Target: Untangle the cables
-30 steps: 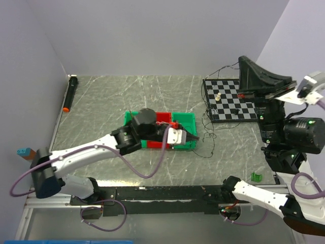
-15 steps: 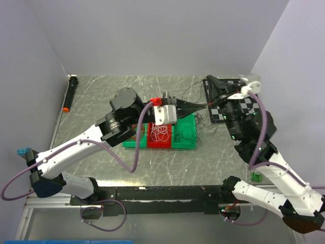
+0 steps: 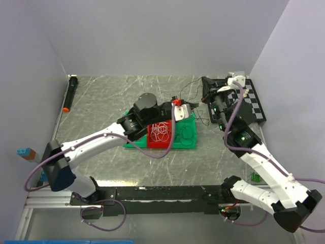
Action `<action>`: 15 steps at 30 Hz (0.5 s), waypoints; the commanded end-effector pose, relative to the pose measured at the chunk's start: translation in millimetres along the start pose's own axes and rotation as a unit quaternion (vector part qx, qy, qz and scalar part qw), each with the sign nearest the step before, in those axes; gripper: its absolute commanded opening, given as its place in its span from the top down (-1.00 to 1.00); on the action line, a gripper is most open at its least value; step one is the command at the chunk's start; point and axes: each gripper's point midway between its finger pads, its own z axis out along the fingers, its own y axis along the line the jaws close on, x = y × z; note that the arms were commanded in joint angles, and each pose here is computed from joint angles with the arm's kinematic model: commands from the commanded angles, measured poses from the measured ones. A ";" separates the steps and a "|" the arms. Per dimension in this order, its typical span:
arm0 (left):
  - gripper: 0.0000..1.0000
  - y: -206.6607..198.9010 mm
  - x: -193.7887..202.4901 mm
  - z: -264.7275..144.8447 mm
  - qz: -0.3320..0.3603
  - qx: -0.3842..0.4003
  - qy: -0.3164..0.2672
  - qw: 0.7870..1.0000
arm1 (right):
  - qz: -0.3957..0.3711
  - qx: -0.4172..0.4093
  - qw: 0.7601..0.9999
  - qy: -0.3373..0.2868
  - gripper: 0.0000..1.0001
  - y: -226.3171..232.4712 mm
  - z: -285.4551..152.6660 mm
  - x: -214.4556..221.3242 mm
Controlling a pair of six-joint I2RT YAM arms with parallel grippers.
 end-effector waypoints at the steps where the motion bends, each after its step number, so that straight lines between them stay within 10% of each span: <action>1: 0.99 21.6 17.6 6.4 0.024 -0.045 -0.005 0.999 | 0.058 -0.006 0.998 0.008 1.00 -0.8 14.6 20.2; 15: 0.99 -5.1 106.9 -13.5 0.034 -0.024 0.074 0.996 | 0.125 0.013 0.986 0.113 1.00 -9.4 8.2 129.8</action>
